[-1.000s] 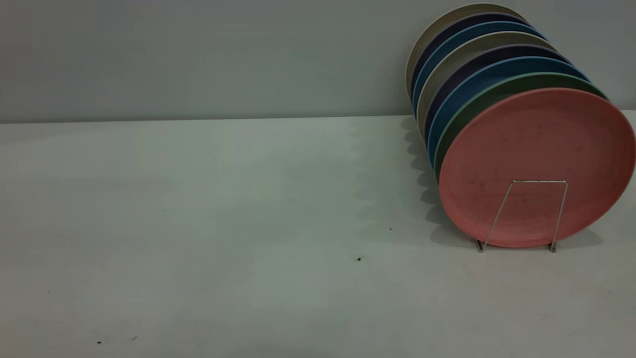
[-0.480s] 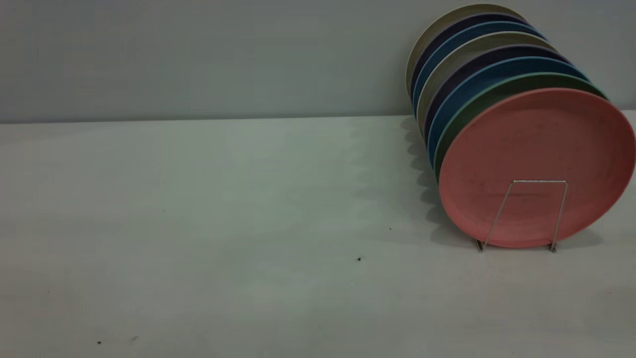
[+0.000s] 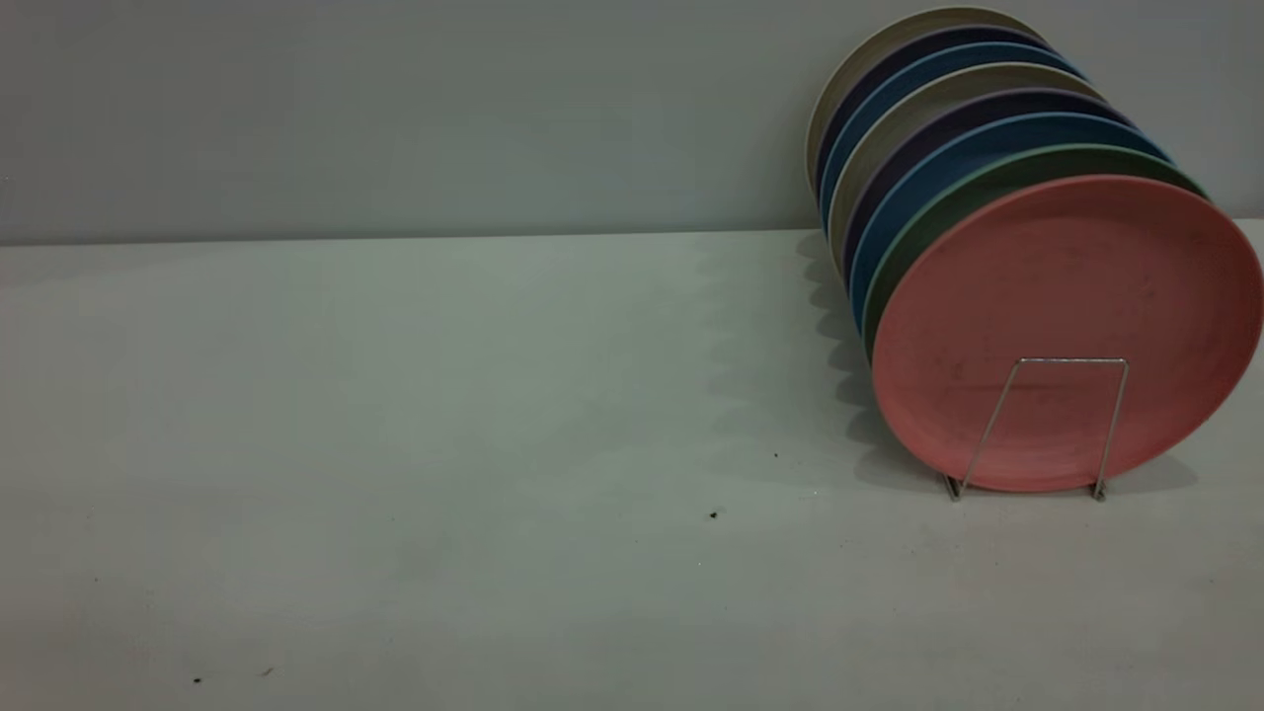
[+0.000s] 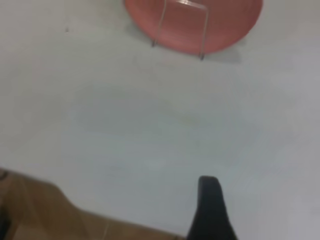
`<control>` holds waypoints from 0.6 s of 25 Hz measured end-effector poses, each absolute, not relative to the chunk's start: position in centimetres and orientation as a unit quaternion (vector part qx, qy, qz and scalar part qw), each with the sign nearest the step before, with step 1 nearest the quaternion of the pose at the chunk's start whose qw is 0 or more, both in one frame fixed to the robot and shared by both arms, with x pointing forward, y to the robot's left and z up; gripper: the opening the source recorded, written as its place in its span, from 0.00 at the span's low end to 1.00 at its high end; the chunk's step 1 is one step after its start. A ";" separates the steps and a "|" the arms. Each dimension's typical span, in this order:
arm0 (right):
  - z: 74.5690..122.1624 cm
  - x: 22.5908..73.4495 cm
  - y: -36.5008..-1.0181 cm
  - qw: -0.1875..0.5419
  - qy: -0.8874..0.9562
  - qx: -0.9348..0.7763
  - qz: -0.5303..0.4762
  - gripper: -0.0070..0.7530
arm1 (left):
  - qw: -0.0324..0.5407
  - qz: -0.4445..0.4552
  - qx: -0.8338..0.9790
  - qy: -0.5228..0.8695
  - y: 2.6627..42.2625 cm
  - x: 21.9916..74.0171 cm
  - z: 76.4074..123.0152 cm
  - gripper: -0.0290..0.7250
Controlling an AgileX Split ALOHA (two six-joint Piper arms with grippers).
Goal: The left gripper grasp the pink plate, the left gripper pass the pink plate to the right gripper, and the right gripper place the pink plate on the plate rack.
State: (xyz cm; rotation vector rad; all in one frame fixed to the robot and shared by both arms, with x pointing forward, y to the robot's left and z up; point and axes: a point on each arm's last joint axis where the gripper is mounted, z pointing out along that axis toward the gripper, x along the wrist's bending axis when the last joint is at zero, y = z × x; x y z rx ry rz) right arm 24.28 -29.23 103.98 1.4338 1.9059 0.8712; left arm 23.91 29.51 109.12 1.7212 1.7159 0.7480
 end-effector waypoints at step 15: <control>103.9 24.0 -29.4 0.303 0.708 0.544 0.332 0.76 | 0.230 0.250 0.662 0.668 30.1 25.0 103.3 0.63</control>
